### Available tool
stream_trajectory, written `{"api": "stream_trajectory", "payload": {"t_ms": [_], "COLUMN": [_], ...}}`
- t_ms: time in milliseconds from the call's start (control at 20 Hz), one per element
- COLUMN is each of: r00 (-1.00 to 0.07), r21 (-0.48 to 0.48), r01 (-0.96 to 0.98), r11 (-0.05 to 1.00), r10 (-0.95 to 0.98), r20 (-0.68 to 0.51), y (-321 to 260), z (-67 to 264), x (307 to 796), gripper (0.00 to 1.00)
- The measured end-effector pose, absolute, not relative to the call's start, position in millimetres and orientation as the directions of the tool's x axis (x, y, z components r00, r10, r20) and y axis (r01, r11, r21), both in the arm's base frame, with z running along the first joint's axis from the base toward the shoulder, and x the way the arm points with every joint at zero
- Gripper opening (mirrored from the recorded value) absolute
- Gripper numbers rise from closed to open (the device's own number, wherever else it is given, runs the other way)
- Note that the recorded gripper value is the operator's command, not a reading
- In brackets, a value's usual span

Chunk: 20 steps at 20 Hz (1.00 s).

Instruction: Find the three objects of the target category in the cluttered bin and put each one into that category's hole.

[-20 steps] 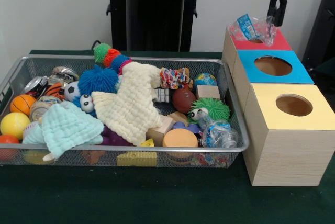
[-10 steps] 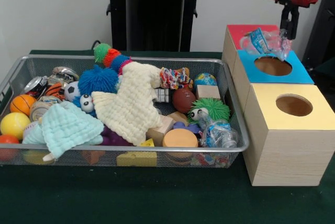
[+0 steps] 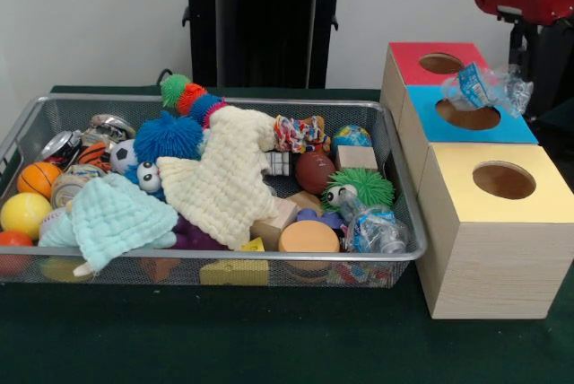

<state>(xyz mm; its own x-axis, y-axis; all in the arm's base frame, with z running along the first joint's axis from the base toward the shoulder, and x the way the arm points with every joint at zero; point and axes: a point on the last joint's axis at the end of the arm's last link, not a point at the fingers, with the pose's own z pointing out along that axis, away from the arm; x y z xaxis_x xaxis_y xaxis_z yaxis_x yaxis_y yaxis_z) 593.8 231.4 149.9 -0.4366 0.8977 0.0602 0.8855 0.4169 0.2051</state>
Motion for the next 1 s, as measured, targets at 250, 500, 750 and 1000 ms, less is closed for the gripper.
{"api": "stream_trajectory", "payload": {"t_ms": [250, 500, 750, 1000], "r00": [-0.440, -0.467, -0.472, -0.442], "r21": [0.214, 0.215, 0.215, 0.218], "r01": [0.883, 0.870, 0.869, 0.885], "r11": [0.417, 0.443, 0.446, 0.413], "r10": [0.895, 0.881, 0.877, 0.891], "r20": [0.074, 0.077, 0.090, 0.107], "y": [253.0, 275.7, 282.5, 271.3], "z": [153.3, 154.0, 152.0, 141.2], "x": [589.0, 579.4, 576.7, 581.9], "gripper": [0.00, 0.00, 0.00, 0.00]}}
